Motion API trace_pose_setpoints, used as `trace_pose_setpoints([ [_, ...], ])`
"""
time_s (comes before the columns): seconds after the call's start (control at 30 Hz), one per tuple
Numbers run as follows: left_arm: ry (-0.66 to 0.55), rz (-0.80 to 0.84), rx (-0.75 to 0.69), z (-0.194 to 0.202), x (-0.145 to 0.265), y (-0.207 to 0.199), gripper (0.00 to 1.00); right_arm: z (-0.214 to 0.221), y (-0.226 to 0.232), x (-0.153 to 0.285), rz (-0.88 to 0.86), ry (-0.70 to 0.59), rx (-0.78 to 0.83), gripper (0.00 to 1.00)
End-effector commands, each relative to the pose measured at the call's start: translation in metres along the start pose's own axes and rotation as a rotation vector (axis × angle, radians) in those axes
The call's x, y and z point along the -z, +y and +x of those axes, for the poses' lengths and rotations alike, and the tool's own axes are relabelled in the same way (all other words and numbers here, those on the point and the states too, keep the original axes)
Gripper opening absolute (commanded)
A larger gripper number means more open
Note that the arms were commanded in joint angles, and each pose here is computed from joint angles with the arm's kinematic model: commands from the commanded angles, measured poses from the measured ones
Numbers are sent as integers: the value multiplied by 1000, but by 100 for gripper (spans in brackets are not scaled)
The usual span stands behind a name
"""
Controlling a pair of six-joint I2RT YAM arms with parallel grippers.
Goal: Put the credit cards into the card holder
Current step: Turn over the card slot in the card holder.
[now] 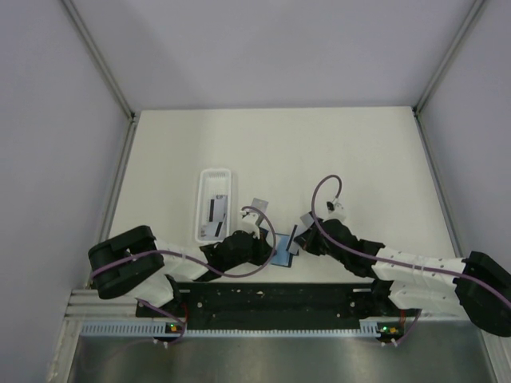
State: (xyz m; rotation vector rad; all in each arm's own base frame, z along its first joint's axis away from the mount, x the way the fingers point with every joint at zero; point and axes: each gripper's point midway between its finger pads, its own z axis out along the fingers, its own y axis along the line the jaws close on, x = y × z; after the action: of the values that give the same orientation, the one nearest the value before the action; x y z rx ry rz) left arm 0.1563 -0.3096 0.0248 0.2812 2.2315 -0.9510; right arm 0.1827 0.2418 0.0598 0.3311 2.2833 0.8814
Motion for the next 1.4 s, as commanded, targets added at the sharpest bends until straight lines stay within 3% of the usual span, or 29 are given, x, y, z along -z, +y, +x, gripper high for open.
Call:
trace_pose_setpoints([
  [0.0,165,-154,-42,48,14,50,0,-1,6,1,-10,-13,-8,0],
  [1.37,164,-149,-35,48,15,52,0,1,-3,6,8,-10,-24,0],
])
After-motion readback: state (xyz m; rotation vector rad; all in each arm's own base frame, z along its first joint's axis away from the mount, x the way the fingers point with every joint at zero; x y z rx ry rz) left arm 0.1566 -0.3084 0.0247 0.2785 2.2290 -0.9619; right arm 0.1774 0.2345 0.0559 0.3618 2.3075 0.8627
